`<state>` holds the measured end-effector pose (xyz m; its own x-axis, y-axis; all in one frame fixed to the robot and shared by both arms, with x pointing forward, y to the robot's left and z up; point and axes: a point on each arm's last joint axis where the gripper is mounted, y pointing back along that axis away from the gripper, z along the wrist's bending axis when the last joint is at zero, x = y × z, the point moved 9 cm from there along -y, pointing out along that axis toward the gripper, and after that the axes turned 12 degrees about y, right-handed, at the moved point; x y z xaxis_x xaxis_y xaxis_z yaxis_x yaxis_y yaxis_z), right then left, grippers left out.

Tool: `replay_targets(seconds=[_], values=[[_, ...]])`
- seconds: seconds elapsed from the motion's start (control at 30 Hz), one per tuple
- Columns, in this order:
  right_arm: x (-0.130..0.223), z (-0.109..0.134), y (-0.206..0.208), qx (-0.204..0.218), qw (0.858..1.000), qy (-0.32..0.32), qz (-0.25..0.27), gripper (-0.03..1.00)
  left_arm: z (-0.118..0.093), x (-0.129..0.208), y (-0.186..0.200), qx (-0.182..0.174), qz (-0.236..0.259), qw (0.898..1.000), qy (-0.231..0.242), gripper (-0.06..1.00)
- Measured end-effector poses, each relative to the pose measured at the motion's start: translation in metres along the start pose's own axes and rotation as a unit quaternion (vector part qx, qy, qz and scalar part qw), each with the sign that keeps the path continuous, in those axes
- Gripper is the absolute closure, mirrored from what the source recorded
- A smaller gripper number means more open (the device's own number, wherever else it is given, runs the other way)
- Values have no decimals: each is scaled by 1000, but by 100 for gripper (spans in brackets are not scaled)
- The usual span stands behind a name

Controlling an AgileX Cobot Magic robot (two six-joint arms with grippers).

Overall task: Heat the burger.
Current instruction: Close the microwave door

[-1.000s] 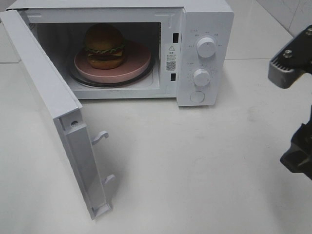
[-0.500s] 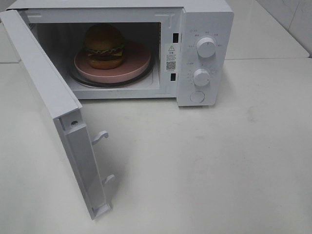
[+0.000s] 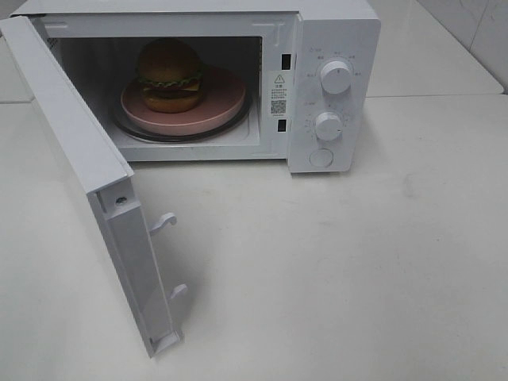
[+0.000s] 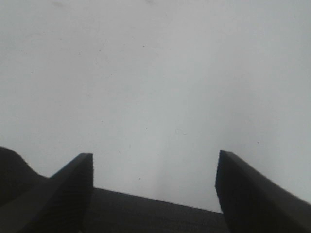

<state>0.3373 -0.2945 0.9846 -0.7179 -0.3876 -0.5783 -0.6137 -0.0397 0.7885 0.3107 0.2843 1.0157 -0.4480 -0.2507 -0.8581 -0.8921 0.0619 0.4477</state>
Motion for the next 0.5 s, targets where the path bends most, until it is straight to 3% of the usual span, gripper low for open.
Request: replay_targets(seconds=[0.17, 0.33, 0.5], values=[[4, -3, 6, 20, 999, -19, -40, 29, 0, 0, 0, 0, 0, 1000, 0, -3], [5, -9, 20, 60, 989, -53, -123, 29, 0, 0, 0, 0, 0, 1000, 0, -3], [9, -9, 26, 76, 983, -69, -151, 29, 0, 0, 0, 0, 0, 1000, 0, -3]])
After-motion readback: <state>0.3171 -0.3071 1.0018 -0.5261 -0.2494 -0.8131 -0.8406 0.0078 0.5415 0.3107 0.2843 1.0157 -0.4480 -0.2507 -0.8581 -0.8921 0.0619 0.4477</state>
